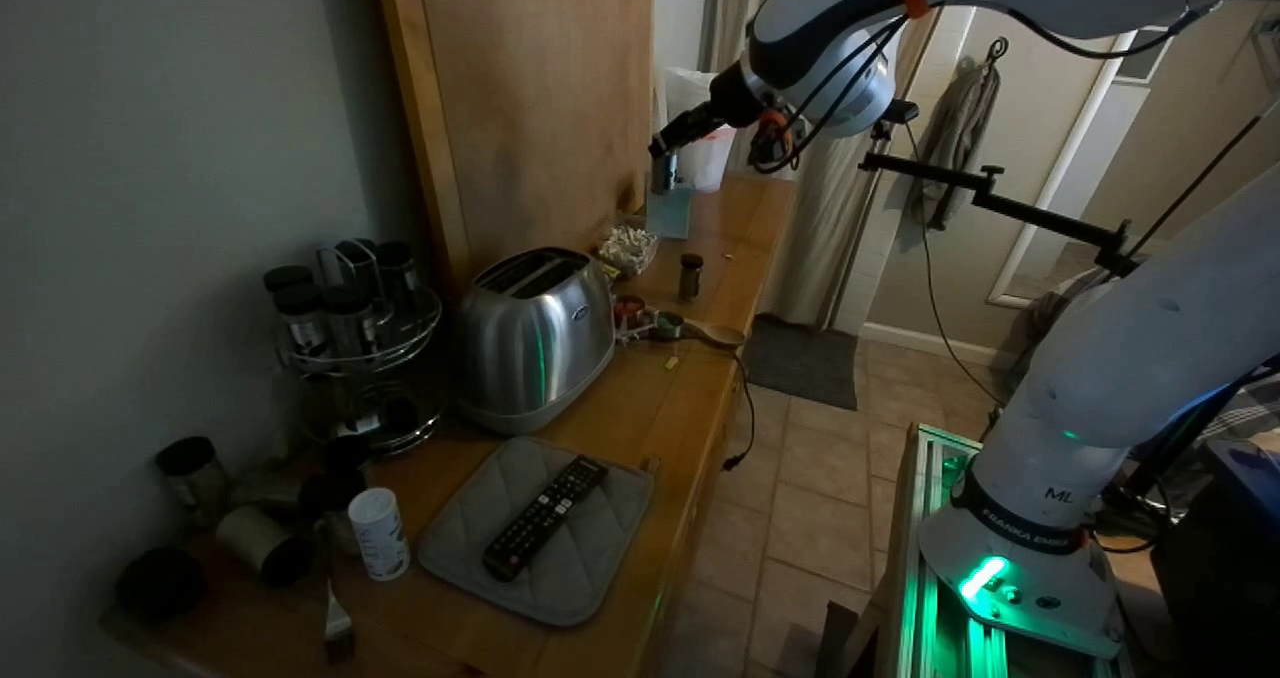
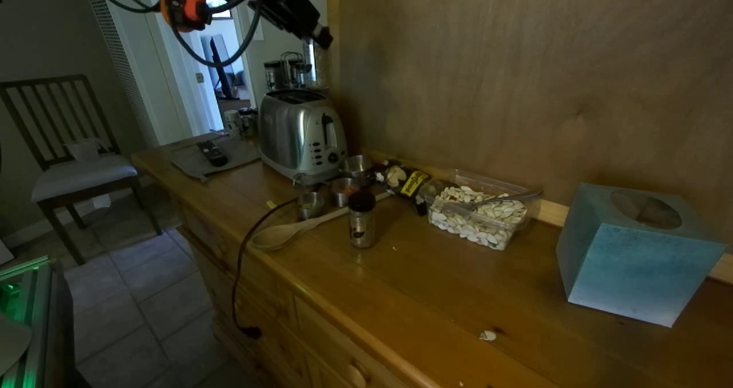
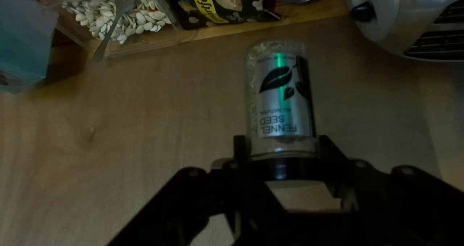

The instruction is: Remove the glass jar from the silver stand and place it on the right side of the counter.

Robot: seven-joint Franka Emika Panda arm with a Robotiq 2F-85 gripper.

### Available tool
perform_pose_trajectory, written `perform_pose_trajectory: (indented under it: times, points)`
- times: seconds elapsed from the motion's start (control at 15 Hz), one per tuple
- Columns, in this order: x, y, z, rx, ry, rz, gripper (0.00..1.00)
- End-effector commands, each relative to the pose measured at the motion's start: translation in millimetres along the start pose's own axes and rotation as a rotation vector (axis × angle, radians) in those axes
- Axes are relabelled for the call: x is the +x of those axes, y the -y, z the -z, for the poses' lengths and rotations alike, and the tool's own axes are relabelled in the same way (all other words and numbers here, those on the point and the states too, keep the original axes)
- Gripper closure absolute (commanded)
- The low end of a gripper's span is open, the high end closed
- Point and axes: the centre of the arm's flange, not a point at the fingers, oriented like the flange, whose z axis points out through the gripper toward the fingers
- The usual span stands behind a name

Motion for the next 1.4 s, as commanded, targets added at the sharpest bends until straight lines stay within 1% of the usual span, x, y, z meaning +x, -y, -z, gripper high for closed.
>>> perform_pose_trajectory:
  times: [0.0,0.13,0.47,0.6,0.67,1.0,1.33]
  points:
    - [4,-9,-10,-0.030,0.004,-0.031,0.75]
    - [5,-26,-20,-0.058,0.026,-0.071,0.75]
    - [2,-83,-40,-0.151,0.051,-0.205,0.75]
    - [-4,-101,-47,-0.169,0.057,-0.220,0.75]
    - [-7,-107,-50,-0.182,0.057,-0.228,0.75]
    - [-20,-138,-66,-0.279,-0.001,-0.268,0.75]
    - [-51,-160,-88,-0.361,-0.007,-0.310,0.75]
